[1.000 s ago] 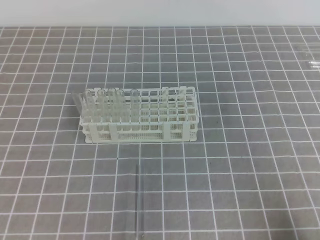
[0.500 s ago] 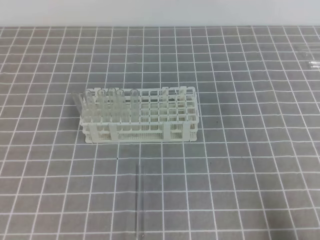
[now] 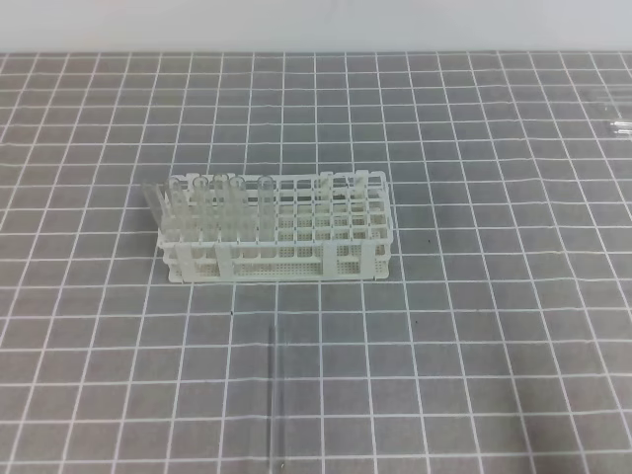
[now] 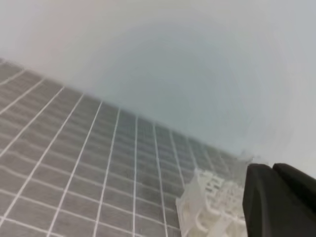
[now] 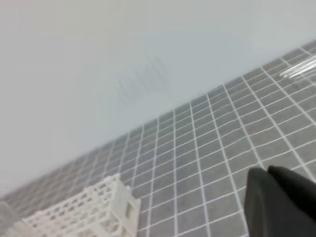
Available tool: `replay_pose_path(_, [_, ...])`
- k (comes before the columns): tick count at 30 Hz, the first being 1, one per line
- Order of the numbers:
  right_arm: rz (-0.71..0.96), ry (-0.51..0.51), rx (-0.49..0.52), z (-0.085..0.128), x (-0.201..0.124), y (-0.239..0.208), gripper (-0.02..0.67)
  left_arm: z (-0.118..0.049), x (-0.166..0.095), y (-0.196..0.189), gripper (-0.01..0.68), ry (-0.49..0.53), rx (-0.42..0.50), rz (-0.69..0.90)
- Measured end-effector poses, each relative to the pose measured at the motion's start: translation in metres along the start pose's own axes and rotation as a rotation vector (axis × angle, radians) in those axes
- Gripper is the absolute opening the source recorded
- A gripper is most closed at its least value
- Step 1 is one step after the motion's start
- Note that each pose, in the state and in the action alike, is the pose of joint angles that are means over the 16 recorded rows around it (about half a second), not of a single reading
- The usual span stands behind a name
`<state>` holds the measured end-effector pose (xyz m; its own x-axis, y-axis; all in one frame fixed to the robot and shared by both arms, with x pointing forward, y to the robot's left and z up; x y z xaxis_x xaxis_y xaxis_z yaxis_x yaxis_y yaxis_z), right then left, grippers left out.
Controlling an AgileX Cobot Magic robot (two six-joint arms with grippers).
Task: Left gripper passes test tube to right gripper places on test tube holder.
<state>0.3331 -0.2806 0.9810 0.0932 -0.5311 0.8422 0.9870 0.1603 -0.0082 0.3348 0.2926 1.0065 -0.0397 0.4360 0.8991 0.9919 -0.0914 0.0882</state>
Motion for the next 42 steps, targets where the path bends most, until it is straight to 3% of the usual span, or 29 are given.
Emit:
replay_pose_path(8, [0.079, 0.011, 0.022, 0.013, 0.006, 0.002, -0.001, -0.012, 0.027, 0.018, -0.001, 0.062, 0.091, 0.191])
replay_pose_path(13, [0.201, -0.025, 0.018, 0.025, 0.011, 0.007, -0.001, -0.022, 0.041, 0.045, -0.001, 0.147, 0.144, 0.407])
replay_pose_path(17, [0.322, -0.079, 0.000, 0.033, 0.016, 0.015, -0.001, -0.030, 0.038, 0.071, -0.001, 0.197, 0.127, 0.612])
replay_pose_path(22, [0.464, -0.141, -0.028, 0.038, 0.019, 0.025, -0.001, -0.046, 0.019, 0.097, -0.001, 0.200, 0.022, 0.836])
replay_pose_path(30, [0.594, -0.202, -0.038, 0.041, 0.019, 0.037, -0.001, -0.085, -0.032, 0.124, 0.000, 0.151, -0.170, 1.046])
replay_pose_path(42, [0.626, -0.203, -0.012, 0.044, 0.018, 0.042, -0.001, -0.153, -0.116, 0.131, -0.001, 0.223, -0.223, 1.392])
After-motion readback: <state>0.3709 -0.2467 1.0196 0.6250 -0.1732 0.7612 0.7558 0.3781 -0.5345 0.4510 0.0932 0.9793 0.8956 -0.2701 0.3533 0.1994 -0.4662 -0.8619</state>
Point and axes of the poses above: a point on each arm's last joint axis where the gripper is mounted, y pointing out along that axis toward the gripper, z along the wrist's bending axis when the last joint is at zero, x = y × z, the point moved 4 cm from there along y, pointing out along that axis toward the gripper, and after that the axes turned 1 degree about -y, right-handed, at the moved point
